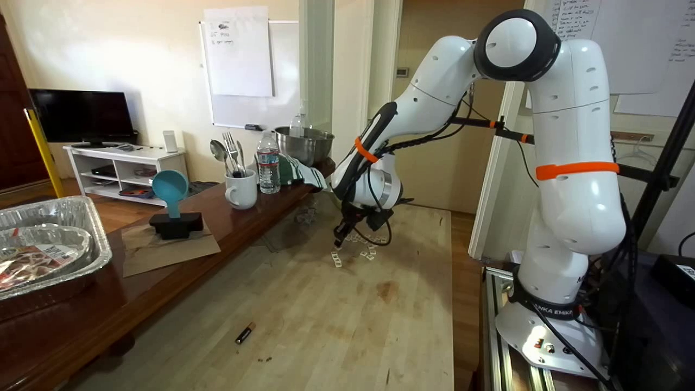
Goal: Move two letter tiles to the left.
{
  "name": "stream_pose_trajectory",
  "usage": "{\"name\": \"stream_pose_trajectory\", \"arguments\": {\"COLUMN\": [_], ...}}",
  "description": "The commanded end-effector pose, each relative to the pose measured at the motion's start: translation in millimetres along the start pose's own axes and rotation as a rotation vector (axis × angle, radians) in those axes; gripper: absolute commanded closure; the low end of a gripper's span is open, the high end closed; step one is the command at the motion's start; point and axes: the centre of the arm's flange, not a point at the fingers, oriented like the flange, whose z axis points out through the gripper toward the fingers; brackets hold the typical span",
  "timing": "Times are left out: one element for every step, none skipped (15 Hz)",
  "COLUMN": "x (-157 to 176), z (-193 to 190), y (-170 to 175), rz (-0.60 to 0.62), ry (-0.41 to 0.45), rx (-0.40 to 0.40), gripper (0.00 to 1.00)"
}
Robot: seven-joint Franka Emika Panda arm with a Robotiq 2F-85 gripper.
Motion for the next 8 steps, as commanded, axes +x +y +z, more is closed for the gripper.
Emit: {"name": "stream_pose_trajectory", "arguments": {"x": [0.9, 1.1, 1.3, 1.4, 1.5, 1.7, 2.2, 2.7], "z": [8.9, 8.9, 8.5, 8.5, 8.4, 8.4, 8.6, 8.6], "y": [-7.9, -8.7, -9.9, -11.0, -12.4, -13.6, -14.4, -15.1], "rz": [0.044, 0.055, 0.068, 0.077, 0.086, 0.093, 0.103, 0.113], "ry": [-0.023, -0.024, -0.024, -0.022, -0.022, -0.023, -0.022, -0.021], "rx": [-0.018, -0.018, -0.014, -0.014, -0.013, -0.013, -0.014, -0.015], "gripper": [1.00, 1.00, 1.00, 1.00, 1.00, 1.00, 1.00, 1.00]}}
